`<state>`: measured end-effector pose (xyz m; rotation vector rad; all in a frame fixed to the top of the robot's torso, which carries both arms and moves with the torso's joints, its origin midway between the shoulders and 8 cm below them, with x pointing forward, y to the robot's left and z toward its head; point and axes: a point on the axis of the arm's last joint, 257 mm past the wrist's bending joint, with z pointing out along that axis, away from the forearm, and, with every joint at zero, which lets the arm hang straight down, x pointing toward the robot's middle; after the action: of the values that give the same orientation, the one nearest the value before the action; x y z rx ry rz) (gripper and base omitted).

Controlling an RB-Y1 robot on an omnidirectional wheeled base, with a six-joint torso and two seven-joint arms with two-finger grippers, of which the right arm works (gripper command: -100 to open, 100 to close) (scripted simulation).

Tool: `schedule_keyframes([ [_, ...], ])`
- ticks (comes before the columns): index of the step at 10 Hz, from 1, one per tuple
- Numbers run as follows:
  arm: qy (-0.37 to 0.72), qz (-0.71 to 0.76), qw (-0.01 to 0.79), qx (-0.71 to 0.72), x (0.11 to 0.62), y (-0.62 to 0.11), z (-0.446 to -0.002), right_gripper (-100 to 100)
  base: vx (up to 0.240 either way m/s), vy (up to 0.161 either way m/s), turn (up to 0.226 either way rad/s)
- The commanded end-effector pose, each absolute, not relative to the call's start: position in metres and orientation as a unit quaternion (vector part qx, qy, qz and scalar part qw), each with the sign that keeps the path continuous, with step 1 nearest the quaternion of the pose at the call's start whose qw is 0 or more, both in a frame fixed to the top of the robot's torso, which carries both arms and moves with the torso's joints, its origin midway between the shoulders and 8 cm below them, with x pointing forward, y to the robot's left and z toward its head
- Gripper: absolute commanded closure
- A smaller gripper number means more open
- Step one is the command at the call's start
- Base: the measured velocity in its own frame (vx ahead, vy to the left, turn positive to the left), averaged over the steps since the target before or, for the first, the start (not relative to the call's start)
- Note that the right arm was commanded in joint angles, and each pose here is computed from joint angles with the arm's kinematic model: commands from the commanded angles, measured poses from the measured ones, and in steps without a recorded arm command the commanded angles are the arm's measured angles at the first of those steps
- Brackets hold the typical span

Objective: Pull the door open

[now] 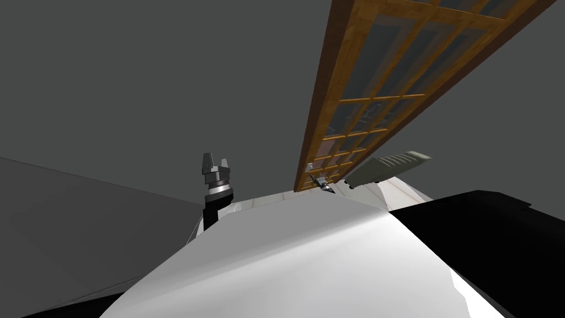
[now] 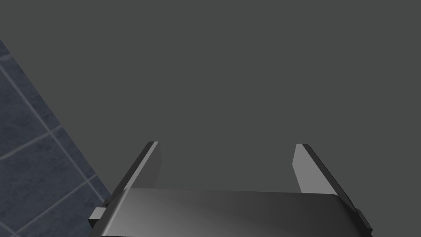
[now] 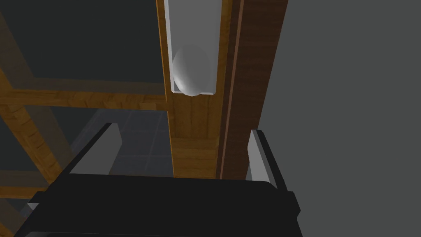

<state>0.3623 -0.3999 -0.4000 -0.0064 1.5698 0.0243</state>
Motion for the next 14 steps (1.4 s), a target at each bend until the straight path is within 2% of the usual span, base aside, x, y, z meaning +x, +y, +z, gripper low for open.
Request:
schedule_keyframes([
  [1,0.707,0.009,0.708,-0.001,0.3659,-0.4002,-0.4000,-100,0.202,-0.019,0.038],
  [5,0.706,0.005,0.708,0.002,0.3711,-0.4002,-0.3998,-100,0.198,-0.015,0.033],
  [6,0.706,0.005,0.708,0.002,0.3711,-0.4002,-0.3998,100,-0.016,0.006,0.001],
  [14,0.706,0.030,0.707,0.034,0.3719,-0.4005,-0.4006,100,-0.028,-0.006,0.022],
])
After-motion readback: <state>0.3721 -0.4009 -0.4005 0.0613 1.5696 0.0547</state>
